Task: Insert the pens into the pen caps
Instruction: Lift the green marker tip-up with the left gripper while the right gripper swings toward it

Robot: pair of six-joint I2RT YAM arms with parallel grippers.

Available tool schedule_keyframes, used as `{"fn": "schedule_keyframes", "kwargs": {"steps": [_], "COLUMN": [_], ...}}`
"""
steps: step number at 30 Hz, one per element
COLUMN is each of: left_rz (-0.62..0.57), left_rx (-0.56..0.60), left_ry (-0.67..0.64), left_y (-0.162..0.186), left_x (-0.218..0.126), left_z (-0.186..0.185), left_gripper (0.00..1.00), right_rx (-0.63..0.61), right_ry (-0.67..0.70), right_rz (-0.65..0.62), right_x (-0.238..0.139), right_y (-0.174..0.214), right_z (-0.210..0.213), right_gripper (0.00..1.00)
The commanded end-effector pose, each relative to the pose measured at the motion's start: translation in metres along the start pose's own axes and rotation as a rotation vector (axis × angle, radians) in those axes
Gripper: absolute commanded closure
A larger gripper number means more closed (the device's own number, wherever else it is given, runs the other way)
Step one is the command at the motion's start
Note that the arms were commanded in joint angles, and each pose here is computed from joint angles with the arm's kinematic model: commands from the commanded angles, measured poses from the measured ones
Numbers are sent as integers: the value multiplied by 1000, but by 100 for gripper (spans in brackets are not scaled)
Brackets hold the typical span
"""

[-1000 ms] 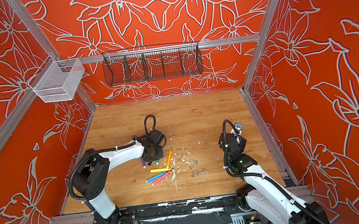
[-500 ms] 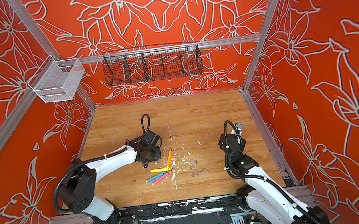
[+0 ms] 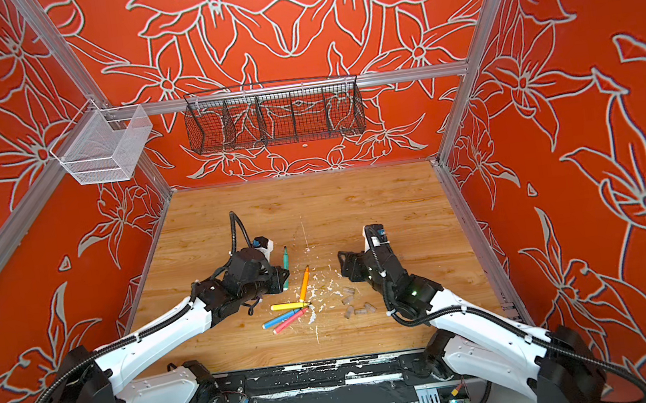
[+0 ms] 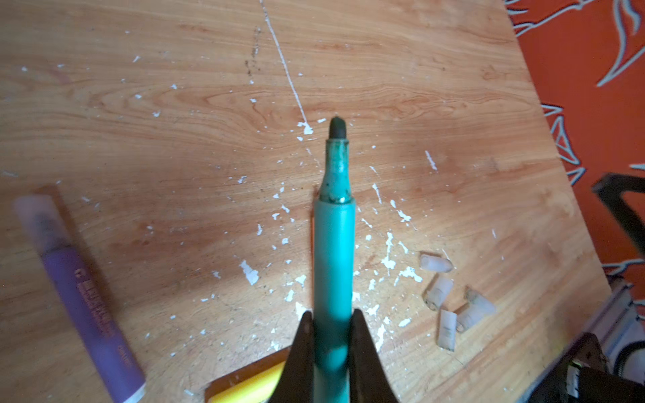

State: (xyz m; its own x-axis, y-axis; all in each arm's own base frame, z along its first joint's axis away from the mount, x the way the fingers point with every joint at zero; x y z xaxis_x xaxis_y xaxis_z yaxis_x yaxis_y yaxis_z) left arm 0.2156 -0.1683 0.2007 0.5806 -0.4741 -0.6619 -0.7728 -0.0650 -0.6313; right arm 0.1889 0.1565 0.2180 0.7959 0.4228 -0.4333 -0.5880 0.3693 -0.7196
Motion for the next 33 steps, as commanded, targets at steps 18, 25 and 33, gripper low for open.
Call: {"fn": "schedule_keyframes", "kwargs": {"steps": [18,25,33], "left_rz": [-121,-134,-144], "left_rx": [134,156,144], "left_ry": [228,253,232], "left_y": [-1,2,2], "left_x": [-21,-24,-25], "left_z": [-30,-33,-30], "left_gripper": [100,100,87], "right_rx": [106,108,157], "right_ry": [-320,-317,-346], "right_rz": [68,94,95], "right_x": [47,68,67], "right_y": [14,16,19], "right_z": [94,109,112], "right_gripper": [28,51,97]}}
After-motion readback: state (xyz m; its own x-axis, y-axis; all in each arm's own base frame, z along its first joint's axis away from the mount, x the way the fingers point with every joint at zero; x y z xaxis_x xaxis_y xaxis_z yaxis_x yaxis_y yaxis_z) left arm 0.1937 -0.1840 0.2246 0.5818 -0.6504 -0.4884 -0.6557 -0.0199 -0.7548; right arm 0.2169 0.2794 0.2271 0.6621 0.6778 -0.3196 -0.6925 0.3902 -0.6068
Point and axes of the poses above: each gripper's point midway between its finger pads, its own x axis out along the fingers, its own z axis along the line the jaws close on, y = z × x, the point moved 10 cm from there along -x, back along the fingers, and after that the axes turned 2 degrees about x, right-handed, at the moved point
